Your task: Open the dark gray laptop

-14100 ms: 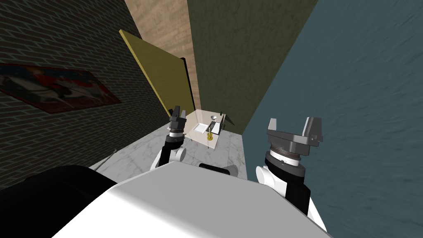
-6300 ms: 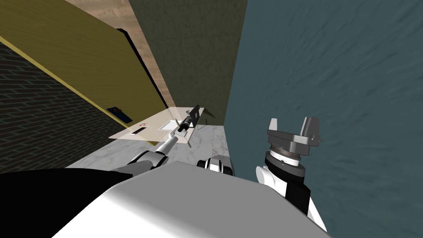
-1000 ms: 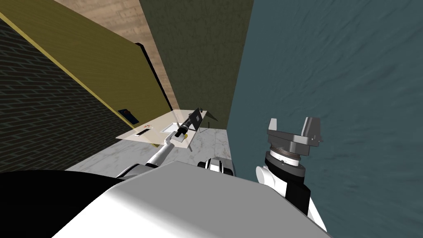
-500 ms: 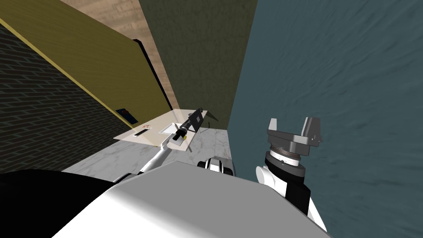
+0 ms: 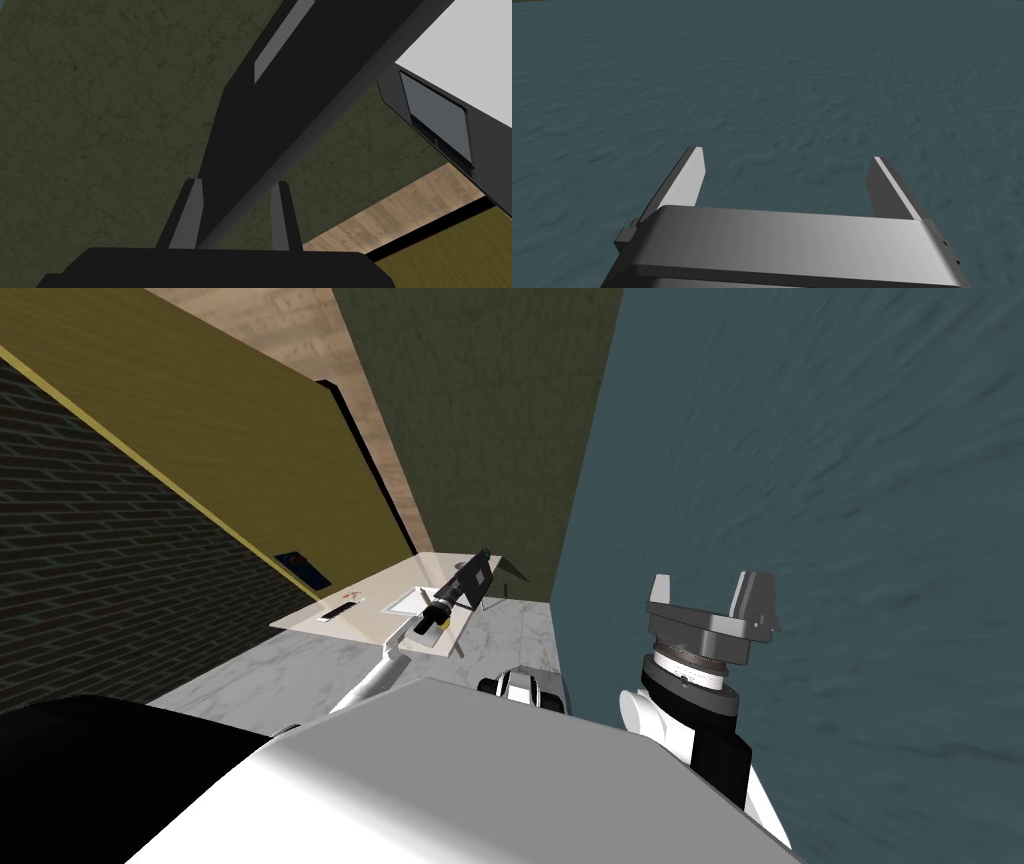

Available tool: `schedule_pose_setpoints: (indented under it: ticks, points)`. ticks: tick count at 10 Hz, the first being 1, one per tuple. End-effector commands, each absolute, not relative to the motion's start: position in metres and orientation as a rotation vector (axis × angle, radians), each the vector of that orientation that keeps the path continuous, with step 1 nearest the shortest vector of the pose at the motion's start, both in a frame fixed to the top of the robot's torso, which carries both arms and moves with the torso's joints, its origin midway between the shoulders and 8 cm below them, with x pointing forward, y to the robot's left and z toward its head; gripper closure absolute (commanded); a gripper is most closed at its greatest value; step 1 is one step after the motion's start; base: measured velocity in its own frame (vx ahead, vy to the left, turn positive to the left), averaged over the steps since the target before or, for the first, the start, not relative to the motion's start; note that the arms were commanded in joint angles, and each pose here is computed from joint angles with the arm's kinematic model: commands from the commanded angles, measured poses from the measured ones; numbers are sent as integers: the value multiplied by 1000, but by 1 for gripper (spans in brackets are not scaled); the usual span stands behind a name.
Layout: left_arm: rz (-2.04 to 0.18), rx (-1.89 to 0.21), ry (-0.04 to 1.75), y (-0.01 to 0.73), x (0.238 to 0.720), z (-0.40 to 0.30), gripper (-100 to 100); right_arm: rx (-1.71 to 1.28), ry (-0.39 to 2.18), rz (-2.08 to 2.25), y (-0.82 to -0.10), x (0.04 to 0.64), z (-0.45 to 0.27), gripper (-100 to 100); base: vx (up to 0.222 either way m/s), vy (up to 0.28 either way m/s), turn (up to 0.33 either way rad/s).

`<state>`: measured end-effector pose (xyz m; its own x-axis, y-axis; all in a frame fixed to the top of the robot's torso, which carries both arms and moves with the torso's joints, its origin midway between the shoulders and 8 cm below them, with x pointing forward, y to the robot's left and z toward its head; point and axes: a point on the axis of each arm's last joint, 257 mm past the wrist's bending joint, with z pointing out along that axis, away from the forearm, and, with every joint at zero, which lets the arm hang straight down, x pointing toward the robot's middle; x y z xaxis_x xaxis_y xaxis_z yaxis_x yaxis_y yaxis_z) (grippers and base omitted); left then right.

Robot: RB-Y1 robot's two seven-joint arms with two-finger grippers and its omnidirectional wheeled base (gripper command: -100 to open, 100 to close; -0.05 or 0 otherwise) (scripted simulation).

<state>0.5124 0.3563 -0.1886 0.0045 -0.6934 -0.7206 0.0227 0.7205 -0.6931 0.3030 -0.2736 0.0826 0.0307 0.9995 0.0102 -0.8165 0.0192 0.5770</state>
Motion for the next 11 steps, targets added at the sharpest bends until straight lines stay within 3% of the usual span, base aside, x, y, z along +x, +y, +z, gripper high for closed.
schedule_pose_setpoints:
  ticks: [1,11]
  points:
    - [-613,-604,1497,350,491,-196,100,495,465,1490,-274,303,83,0,64,-12,25]
    - [-609,-629,1513,333,419,-181,100,495,465,1490,-274,303,83,0,69,-2,35]
